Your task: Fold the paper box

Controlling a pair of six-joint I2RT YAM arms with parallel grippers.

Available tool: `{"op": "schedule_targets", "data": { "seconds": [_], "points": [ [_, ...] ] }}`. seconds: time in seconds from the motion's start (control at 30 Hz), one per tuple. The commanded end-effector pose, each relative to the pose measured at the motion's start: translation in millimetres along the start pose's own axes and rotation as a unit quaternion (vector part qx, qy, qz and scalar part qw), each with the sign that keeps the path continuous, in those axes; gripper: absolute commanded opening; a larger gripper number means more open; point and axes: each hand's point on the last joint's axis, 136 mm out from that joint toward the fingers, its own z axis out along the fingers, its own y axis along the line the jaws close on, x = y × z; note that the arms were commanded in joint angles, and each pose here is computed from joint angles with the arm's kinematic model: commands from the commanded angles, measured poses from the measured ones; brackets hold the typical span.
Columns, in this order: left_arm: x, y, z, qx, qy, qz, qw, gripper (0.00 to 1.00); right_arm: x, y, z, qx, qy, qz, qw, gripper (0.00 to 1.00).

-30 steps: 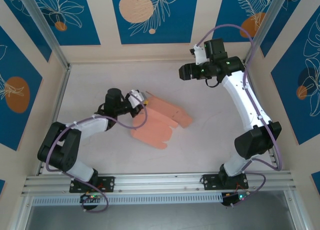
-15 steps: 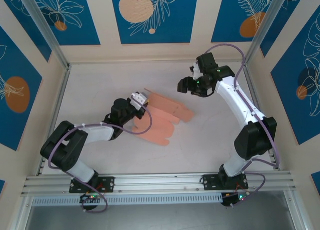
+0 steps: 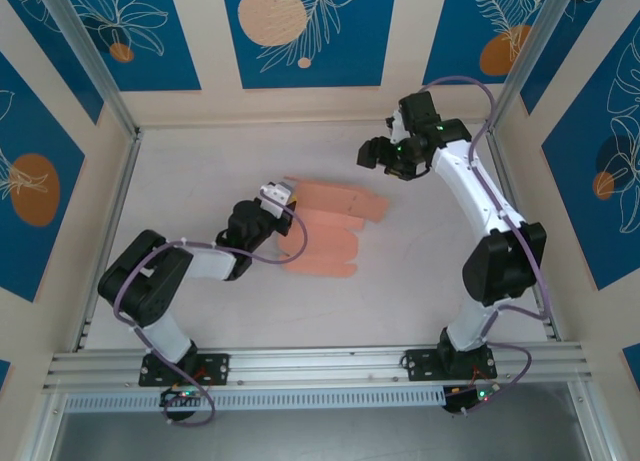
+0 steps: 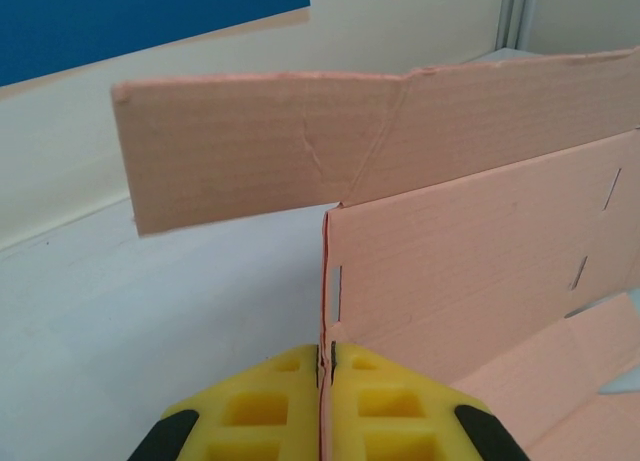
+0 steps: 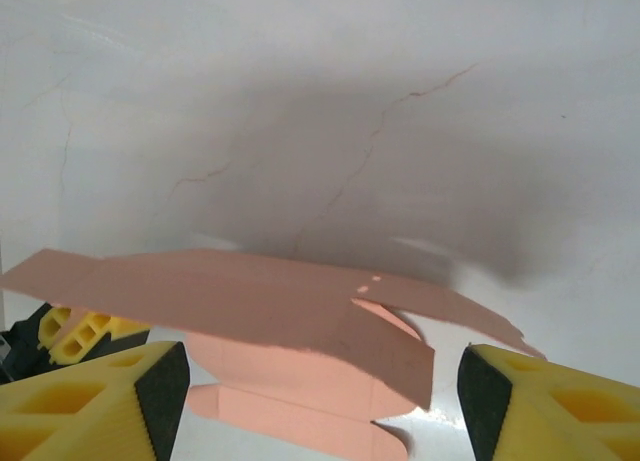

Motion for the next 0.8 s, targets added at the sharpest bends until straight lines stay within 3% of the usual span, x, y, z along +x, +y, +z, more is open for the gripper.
{"op": "schedule_targets", "data": {
  "seconds": [0.0,0.43,0.77],
  "points": [
    [-8,-1,1,-0.009,-0.027,-0.007,1.000,0.00,2,14,10,-0.015,0.016,0.009,1.000,0.76],
    [-2,1,-4,-0.027,-0.019,-0.040,0.999,0.00,33,22,47,-0.033,0.061,0.054,0.996,0.79],
    [14,-30,-28,-0.041,-0.013,-0.036,0.998,0.00,60,14,45,-0.040,0.068,0.064,0.995,0.79]
  ]
}}
